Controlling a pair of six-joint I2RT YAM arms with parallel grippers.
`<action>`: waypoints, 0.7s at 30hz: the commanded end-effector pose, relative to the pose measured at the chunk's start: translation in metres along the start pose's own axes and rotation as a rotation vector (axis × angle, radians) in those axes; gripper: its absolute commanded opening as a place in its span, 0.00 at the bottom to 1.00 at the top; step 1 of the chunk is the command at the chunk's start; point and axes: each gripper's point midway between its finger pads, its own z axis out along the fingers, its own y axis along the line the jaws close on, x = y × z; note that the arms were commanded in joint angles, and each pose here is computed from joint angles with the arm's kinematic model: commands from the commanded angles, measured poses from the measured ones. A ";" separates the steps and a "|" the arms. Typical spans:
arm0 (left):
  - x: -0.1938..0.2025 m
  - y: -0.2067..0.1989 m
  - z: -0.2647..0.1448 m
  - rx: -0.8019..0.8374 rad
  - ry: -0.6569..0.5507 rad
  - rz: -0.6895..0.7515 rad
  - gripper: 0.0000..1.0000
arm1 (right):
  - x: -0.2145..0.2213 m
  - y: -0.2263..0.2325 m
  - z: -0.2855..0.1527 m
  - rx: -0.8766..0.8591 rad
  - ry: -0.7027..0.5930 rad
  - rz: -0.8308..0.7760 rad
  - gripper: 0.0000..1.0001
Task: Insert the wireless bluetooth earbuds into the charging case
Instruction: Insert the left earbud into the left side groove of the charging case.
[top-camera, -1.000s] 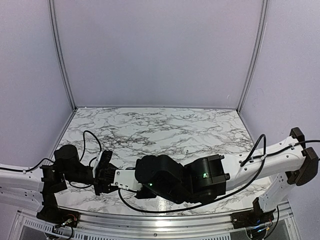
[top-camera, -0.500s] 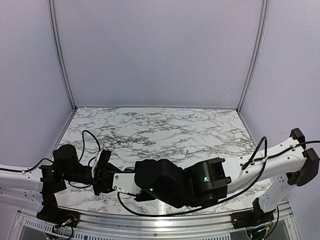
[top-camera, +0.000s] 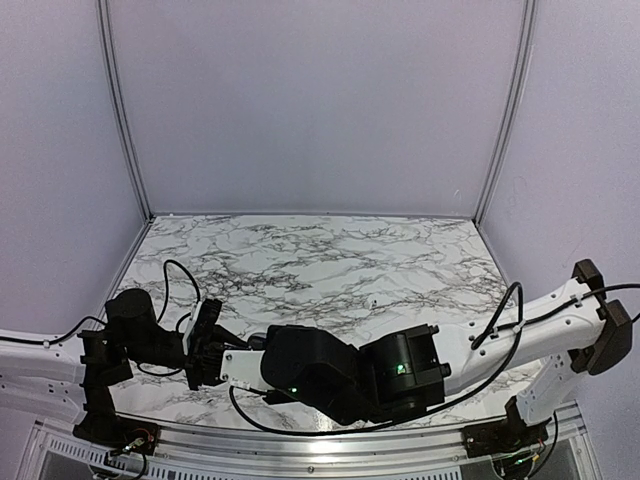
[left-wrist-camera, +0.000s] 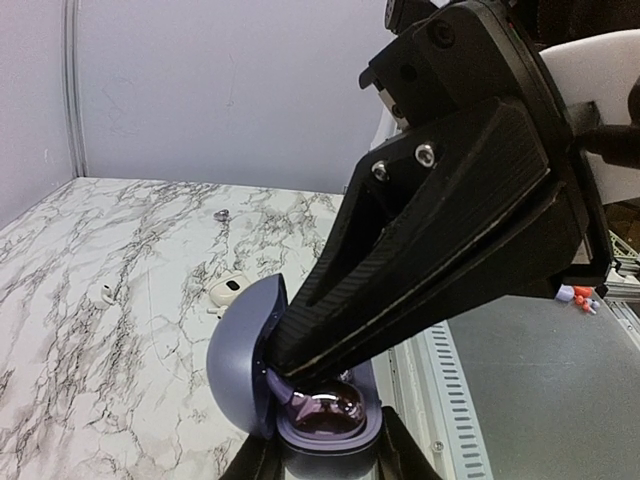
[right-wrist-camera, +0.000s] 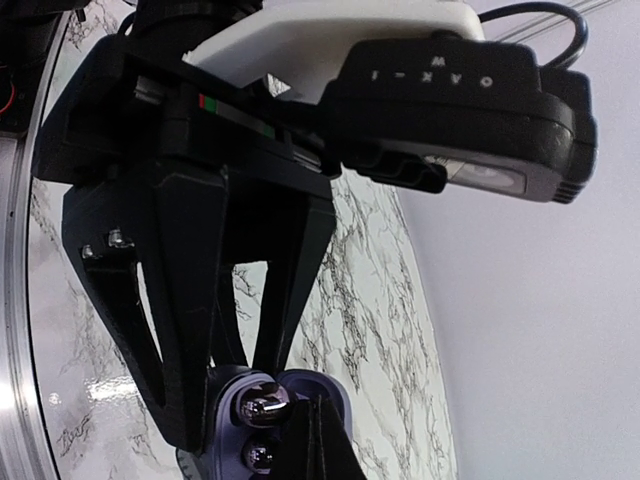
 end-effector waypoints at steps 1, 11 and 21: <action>-0.022 -0.005 -0.002 0.014 -0.069 0.034 0.01 | -0.007 -0.008 0.002 0.052 0.003 0.005 0.00; -0.023 -0.005 -0.004 0.006 -0.076 0.039 0.01 | -0.008 -0.009 -0.001 0.035 0.004 0.026 0.15; -0.022 -0.003 -0.005 -0.005 -0.077 0.042 0.02 | -0.010 -0.011 -0.014 -0.015 -0.036 0.073 0.15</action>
